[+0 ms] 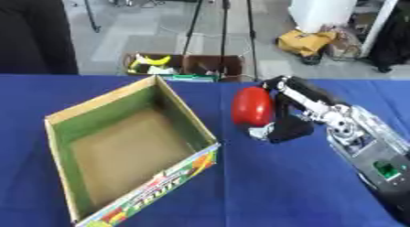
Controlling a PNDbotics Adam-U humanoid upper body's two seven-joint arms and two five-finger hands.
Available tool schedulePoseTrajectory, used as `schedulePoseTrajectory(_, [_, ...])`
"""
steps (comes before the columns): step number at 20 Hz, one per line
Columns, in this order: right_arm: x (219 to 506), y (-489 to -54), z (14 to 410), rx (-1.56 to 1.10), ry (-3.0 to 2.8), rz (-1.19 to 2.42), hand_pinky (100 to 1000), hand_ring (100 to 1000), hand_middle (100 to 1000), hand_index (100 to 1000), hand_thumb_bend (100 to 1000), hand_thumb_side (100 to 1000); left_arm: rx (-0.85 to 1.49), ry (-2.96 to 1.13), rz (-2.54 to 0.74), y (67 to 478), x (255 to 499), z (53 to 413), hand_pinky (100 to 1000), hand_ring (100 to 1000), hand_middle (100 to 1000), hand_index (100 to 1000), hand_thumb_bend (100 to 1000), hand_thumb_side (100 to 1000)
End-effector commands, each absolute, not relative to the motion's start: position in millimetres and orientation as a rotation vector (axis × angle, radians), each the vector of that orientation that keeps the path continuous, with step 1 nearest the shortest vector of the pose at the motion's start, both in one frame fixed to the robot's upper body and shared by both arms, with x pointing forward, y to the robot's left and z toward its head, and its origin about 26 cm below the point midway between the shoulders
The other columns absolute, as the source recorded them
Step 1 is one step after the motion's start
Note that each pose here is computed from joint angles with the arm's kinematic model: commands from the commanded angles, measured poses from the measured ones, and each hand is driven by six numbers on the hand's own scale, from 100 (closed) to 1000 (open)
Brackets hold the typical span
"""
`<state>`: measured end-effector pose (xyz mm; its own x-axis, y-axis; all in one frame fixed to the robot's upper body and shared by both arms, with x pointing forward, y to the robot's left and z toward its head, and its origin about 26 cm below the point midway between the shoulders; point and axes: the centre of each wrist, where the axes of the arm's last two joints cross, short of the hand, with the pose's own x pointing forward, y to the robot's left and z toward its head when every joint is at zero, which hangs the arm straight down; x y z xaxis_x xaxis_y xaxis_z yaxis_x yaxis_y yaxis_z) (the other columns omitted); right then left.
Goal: Pick up objects on the table and place them in the box.
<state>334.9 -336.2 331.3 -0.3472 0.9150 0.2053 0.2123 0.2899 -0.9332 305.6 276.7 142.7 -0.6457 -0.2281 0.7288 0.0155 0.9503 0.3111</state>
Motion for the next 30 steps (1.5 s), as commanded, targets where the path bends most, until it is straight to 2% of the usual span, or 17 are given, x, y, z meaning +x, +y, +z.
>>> schedulePoseTrajectory(1, [313.7,-331.0,358.8,-1.101,-1.841,1.09,360,380,526,575,100,427,0.181,-2.252,-0.384,283.0,303.3,148.0,301,596,630,683,100,901])
schedulePoseTrajectory(7, [286.7,-306.7,379.4,-1.097,-1.992,1.081,358,380,523,566,100,425,0.186,-2.249,-0.386,283.8,302.9,148.2,301,595,630,683,100,899])
schedulePoseTrajectory(11, [281.7,-294.7,387.4,-1.054,-2.043,1.081,356,378,522,566,100,420,0.185,-2.248,-0.389,283.8,302.9,148.6,302,595,630,683,100,898])
schedulePoseTrajectory(20, [292.8,-271.5,397.1,-0.956,-2.084,1.13,354,376,521,568,100,416,0.18,-2.251,-0.397,282.8,303.2,149.8,301,595,629,682,100,896])
schedulePoseTrajectory(30, [320.5,-255.9,395.0,-0.917,-2.056,1.13,353,373,522,573,100,412,0.173,-2.262,-0.411,281.2,304.1,152.5,301,595,628,680,100,892])
